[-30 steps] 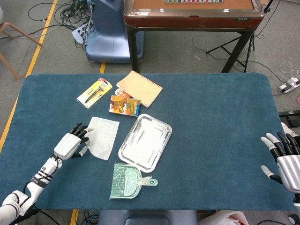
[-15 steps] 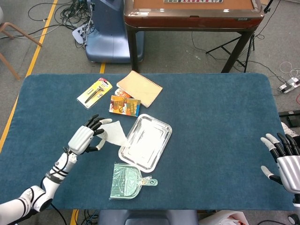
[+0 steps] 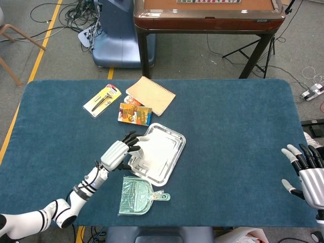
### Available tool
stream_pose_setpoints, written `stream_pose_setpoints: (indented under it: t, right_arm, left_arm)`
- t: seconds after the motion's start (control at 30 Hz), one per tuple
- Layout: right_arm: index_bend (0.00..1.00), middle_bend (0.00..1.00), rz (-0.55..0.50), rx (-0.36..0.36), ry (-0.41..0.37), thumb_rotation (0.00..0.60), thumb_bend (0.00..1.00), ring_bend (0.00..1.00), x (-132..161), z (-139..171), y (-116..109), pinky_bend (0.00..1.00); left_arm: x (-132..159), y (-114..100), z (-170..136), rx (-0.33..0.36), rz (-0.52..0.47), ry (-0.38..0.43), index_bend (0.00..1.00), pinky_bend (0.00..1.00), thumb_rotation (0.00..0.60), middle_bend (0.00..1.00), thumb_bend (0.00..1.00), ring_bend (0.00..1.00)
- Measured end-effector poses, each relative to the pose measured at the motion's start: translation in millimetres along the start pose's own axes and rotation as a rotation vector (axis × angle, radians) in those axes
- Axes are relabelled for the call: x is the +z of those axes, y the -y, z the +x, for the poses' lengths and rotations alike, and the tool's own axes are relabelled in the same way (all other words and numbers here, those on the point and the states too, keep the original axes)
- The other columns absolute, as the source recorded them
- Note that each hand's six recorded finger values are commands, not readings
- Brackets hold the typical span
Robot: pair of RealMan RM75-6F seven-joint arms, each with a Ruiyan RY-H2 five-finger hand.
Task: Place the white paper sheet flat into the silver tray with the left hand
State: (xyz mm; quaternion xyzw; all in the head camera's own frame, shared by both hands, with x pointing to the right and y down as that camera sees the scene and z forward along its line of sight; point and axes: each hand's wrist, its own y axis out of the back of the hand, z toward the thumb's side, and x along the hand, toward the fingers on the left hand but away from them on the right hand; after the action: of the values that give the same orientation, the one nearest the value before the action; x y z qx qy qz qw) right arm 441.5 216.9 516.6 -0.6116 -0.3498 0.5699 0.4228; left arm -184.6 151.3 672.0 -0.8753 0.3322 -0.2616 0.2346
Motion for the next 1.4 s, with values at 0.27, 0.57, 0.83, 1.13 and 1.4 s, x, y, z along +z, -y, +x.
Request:
stream_pose_setpoints:
  t: [0.27,0.57,0.83,1.13,1.4]
  right_arm:
    - [0.16,0.14,0.001,-0.002,0.007,0.600,0.20,0.01,-1.7,1.5,-0.5,0.07]
    - [0.16,0.14,-0.004,-0.004,0.011,0.600,0.20,0.01,-4.2,2.2,-0.4,0.07]
    - [0.16,0.14,-0.008,-0.004,0.009,0.600,0.20,0.01,-4.3,0.8,1.0,0.07]
    - [0.16,0.14,-0.008,-0.004,0.006,0.600,0.20,0.01,-3.7,-0.3,1.0,0.07]
    - [0.16,0.14,-0.006,-0.006,0.012,0.600,0.20,0.01,-4.6,1.6,-0.2,0.07]
  left_arm:
    - [14.8,44.4,-3.0,-0.124,-0.031,0.012,0.59,0.00,0.600,0.19,0.44,0.12]
    - [10.4,62.3,-3.5,-0.163,0.040,0.017,0.58,0.00,0.600,0.19,0.44,0.12]
    - [-11.1,42.9,5.0,-0.099,0.070,-0.049,0.57,0.00,0.600,0.19,0.44,0.12]
    - [-29.0,41.5,2.5,-0.119,0.128,-0.108,0.55,0.00,0.600,0.19,0.44,0.12]
    - [-29.4,46.8,3.5,-0.141,0.155,-0.109,0.51,0.00,0.600,0.19,0.44,0.12]
